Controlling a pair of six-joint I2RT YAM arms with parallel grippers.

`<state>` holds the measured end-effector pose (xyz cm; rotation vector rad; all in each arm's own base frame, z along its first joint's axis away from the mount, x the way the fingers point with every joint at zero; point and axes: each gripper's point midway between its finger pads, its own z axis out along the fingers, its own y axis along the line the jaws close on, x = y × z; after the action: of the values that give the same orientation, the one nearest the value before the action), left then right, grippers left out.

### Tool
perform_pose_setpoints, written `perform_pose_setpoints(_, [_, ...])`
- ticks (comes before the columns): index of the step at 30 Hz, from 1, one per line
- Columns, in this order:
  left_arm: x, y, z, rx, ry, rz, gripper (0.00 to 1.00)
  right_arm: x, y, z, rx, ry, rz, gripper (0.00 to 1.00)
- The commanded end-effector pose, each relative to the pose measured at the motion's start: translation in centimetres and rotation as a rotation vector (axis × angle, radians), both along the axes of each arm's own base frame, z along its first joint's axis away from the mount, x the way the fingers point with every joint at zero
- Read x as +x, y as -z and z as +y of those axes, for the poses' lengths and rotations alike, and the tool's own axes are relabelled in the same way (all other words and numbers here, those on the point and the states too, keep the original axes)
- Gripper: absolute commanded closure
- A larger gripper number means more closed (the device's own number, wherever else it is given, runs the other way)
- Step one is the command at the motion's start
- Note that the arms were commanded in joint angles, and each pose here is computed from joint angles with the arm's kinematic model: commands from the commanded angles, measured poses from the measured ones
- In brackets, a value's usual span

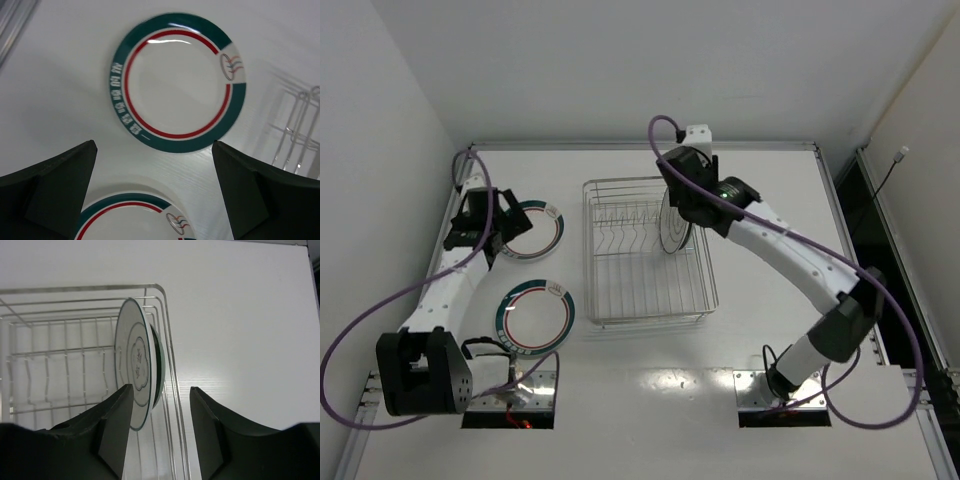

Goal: Load the plates into the dish rack

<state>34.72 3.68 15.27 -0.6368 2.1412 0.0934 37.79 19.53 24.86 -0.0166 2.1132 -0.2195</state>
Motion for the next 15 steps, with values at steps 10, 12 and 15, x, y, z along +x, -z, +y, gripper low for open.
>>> perform_pose_setpoints(10, [-1.0,6.5,5.9,-0.410,-0.141,-0.003,0.00,-1.0,-3.7,2.2,0.196,-0.102,-0.107,0.54])
perform_pose_setpoints(12, [-1.9,9.4,6.1,-0.551,-0.161,-0.013,0.00,-1.3,-3.7,1.7,0.208,-0.102,-0.113,0.54])
perform_pose_setpoints(15, [-1.9,12.0,6.4,-0.725,-0.181,-0.087,0.00,-1.5,-4.3,1.7,0.237,-0.112,-0.138,0.53])
